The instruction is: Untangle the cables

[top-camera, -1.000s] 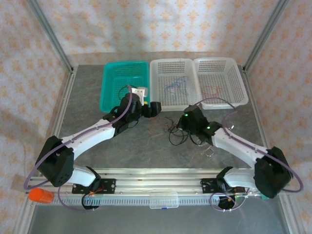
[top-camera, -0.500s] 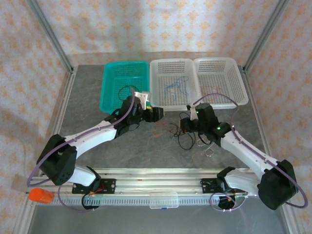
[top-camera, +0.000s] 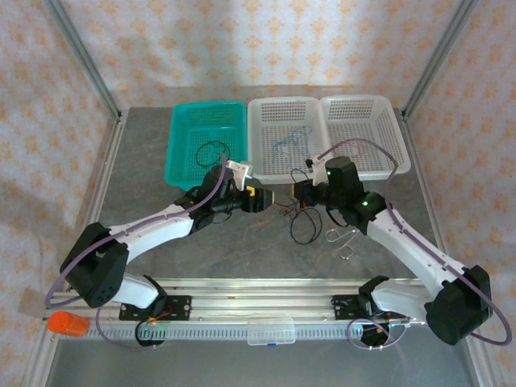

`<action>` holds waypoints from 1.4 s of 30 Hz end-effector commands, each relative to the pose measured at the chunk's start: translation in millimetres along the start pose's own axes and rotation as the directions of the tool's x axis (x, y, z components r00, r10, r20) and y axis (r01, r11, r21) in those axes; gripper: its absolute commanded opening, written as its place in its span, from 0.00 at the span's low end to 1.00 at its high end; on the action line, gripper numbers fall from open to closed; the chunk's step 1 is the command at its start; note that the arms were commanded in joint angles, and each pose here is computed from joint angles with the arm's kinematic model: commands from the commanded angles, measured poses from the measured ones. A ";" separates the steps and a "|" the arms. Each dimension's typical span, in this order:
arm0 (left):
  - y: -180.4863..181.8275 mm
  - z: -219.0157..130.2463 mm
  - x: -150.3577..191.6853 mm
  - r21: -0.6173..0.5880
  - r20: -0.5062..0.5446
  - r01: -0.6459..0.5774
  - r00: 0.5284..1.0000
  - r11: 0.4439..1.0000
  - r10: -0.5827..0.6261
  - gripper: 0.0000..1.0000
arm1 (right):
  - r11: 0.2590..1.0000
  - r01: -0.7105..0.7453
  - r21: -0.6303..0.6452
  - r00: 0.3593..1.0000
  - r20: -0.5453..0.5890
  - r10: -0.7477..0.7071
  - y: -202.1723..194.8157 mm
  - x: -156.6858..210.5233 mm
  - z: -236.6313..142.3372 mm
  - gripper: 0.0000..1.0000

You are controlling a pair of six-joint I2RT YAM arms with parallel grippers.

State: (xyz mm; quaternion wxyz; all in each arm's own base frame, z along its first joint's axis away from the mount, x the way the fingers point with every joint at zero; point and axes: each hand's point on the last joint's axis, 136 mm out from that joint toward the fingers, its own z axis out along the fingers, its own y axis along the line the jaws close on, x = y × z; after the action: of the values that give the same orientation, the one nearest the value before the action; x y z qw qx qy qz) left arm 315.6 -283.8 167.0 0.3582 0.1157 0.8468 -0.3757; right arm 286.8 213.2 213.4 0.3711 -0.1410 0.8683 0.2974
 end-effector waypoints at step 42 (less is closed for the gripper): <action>-64.7 6.4 -28.0 0.086 0.028 -0.249 0.969 0.965 0.247 0.47 | 0.853 -0.511 -0.106 0.848 -0.226 0.480 22.8 -40.9 47.6 0.00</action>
State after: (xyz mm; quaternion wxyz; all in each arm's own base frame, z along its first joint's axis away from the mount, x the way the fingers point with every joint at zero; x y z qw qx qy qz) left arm 298.2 -324.4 201.2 0.3734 0.2332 0.8214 -0.3626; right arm 329.2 258.5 224.3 0.1840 0.0292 0.8867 0.4232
